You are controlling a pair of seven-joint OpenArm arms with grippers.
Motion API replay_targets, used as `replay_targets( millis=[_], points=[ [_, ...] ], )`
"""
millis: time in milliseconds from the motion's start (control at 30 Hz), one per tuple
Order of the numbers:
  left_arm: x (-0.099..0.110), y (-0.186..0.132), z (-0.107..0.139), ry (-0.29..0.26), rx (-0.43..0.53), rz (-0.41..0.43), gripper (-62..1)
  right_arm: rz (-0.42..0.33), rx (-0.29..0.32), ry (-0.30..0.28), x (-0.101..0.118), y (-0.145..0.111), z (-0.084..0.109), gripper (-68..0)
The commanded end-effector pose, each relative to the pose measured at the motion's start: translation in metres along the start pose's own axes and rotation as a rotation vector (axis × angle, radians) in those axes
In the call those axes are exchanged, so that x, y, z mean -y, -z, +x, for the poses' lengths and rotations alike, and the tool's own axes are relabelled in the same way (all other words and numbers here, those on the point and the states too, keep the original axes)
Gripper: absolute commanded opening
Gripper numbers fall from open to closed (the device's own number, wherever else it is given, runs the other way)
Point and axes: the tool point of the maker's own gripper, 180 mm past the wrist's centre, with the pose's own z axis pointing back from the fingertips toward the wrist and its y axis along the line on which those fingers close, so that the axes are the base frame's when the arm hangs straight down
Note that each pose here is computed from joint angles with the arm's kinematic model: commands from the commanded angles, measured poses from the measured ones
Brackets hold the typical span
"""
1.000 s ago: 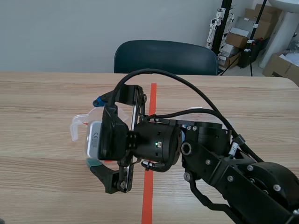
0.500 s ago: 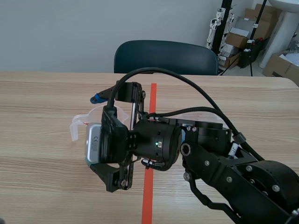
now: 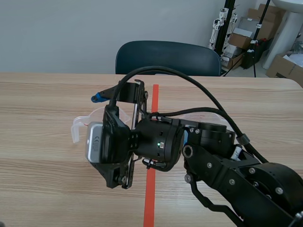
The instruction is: Do the redox reaction experiment. lift the metal plate out of the left beaker
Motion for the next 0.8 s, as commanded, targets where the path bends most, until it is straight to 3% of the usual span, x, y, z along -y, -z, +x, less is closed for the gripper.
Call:
replay_targets(
  millis=[0, 100, 367, 533, 767],
  points=[
    [-0.0013, 0.0040, 0.0072, 0.006, 0.036, 0.004, 1.4, -0.036, 0.039, -0.021, 0.0158, 0.0043, 0.0109, -24.9],
    [-0.0013, 0.0040, 0.0072, 0.006, 0.036, 0.004, 1.4, -0.036, 0.039, -0.021, 0.0158, 0.0043, 0.0109, -36.2],
    [-0.0013, 0.0040, 0.0072, 0.006, 0.036, 0.004, 1.4, -0.051, 0.013, -0.013, 0.0191, 0.0095, 0.0095, -45.9],
    [-0.0014, 0.0040, 0.0072, 0.006, 0.036, 0.004, 1.4, -0.055, 0.003, -0.010, 0.0201, 0.0110, 0.0085, -56.3],
    [-0.0014, 0.0040, 0.0072, 0.006, 0.036, 0.004, 1.4, -0.055, 0.005, -0.011, 0.0199, 0.0108, 0.0088, -65.7]
  ],
)
